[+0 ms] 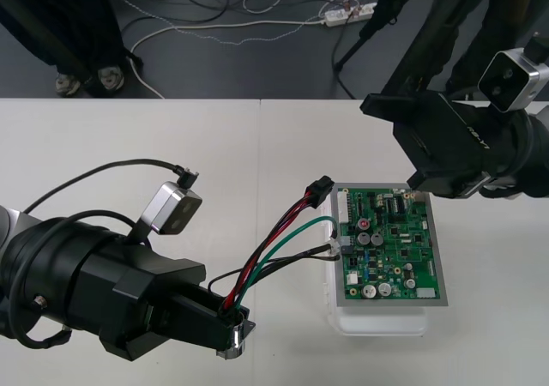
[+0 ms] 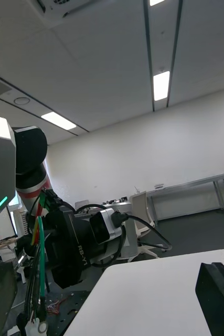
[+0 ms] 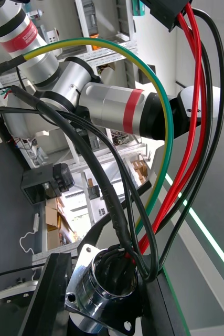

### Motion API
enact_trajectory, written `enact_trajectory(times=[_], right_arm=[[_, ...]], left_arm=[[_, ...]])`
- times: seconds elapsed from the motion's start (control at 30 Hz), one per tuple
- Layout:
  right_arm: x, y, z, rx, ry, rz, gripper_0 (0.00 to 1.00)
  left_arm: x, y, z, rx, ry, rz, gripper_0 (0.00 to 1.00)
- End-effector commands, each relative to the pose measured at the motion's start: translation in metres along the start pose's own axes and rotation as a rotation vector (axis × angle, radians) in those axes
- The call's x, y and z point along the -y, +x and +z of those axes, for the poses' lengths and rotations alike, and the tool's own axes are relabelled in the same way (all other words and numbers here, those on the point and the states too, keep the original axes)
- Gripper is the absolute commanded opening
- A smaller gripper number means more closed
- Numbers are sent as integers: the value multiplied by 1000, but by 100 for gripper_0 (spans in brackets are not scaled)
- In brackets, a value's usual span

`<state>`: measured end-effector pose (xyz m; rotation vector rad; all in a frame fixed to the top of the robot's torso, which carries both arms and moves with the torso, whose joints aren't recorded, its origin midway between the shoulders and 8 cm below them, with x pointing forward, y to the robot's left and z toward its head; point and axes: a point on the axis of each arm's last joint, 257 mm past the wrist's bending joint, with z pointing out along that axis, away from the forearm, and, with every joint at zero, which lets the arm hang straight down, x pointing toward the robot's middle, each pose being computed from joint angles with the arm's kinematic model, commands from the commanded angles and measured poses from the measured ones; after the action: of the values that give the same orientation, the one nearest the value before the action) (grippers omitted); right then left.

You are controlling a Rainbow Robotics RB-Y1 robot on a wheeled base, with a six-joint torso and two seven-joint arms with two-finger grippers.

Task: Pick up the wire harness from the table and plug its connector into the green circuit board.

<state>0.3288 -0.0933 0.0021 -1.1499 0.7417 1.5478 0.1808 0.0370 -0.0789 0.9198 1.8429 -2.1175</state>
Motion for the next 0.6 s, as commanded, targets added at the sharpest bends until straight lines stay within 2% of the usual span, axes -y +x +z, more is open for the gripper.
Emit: enact_trajectory(times=[0.03,0.33,0.6], right_arm=[[-12,-15,25,15,-95,47,100],[-20,-2,46,2,-147,139,100],[-39,-6,68,6,-228,127,100]], left_arm=[[16,5,7,-50,31,114,0],[17,5,7,-48,33,112,0],[17,5,7,-47,38,110,0]])
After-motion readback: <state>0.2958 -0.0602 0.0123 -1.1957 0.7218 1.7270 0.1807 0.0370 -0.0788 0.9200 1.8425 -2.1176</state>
